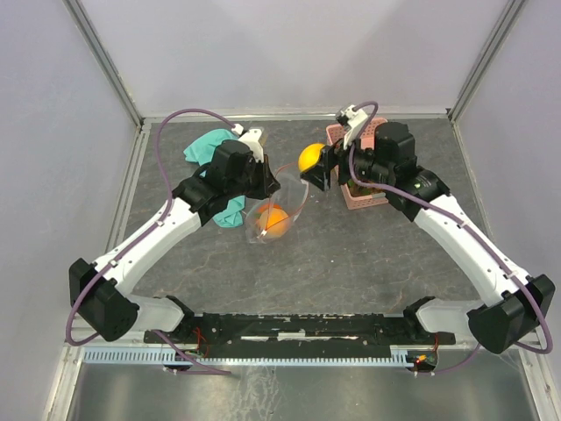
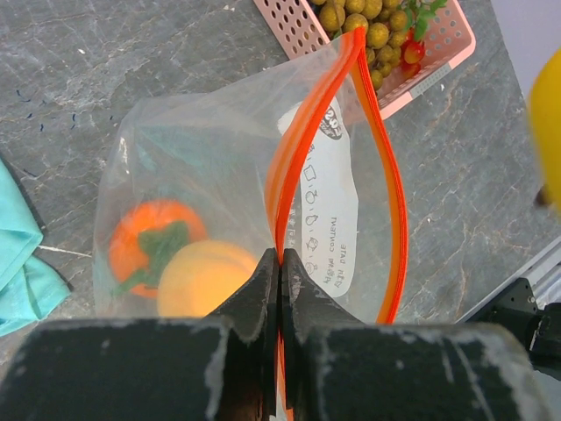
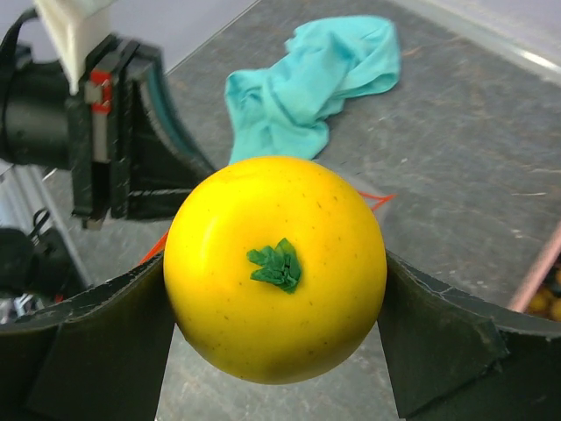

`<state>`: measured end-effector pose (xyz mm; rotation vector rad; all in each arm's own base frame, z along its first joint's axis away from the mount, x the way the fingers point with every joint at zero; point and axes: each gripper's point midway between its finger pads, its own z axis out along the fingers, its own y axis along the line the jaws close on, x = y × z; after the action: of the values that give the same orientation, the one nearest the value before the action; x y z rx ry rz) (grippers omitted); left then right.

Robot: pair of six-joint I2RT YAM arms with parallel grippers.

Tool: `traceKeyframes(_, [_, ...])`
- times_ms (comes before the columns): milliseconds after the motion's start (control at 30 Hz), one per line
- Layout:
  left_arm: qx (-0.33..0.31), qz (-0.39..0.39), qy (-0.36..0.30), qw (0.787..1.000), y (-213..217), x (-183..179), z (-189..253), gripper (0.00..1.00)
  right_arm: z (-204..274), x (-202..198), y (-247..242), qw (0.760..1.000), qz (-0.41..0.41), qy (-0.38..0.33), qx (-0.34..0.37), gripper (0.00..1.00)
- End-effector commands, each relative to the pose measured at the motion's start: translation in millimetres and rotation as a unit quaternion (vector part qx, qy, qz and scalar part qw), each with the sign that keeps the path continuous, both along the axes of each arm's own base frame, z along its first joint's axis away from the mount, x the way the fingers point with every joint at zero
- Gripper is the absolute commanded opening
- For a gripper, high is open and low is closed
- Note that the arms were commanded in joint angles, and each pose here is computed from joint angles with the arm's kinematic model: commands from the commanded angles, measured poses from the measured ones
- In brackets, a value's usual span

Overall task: Place the food in the zip-top bag and seal the zipper
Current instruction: Place the fake fruit in the zipper food storage bag.

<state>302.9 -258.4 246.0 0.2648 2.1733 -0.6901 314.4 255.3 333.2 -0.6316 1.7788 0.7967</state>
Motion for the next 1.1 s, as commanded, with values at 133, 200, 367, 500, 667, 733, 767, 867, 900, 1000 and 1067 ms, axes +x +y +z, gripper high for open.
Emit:
traceKeyframes(133, [-0.04,-0.021,-0.028,0.999,-16,7,30,0.03,1,-39,51,0.991,0.13,0.0,0.041,0.81])
traceKeyframes(200, [-0.041,-0.02,-0.029,0.999,-15,6,32,0.03,-5,-38,57,0.99,0.135,0.002,0.041,0.81])
traceKeyframes(367, [-0.04,-0.013,-0.032,0.999,-12,6,34,0.03,-35,-30,66,0.989,0.14,0.031,0.023,0.81])
traceKeyframes(500, [-0.036,-0.007,-0.032,0.999,-8,6,33,0.03,-64,-19,61,0.993,0.109,0.046,-0.005,0.83])
traceKeyframes(667, [-0.038,-0.007,-0.029,0.999,-9,5,33,0.03,-85,-8,55,0.995,0.084,0.051,-0.032,0.88])
traceKeyframes(733, [-0.04,-0.008,-0.028,0.999,-10,4,33,0.03,-90,-2,53,0.996,0.066,0.054,-0.04,0.9])
traceKeyframes(767, [-0.041,-0.008,-0.028,0.999,-9,4,34,0.03,-91,2,51,0.996,0.055,0.054,-0.043,0.92])
traceKeyframes(867, [-0.042,-0.007,-0.026,0.999,-9,4,33,0.03,-93,13,46,0.997,0.02,0.058,-0.053,0.96])
traceKeyframes(900, [-0.042,-0.007,-0.026,0.999,-9,3,33,0.03,-91,15,45,0.997,0.012,0.059,-0.053,1.0])
traceKeyframes(1000, [-0.045,-0.008,-0.02,0.999,-10,2,31,0.03,-87,18,45,0.997,0.002,0.065,-0.05,0.99])
traceKeyframes(1067, [-0.047,-0.009,-0.018,0.999,-11,2,31,0.03,-83,19,44,0.997,-0.003,0.067,-0.045,0.99])
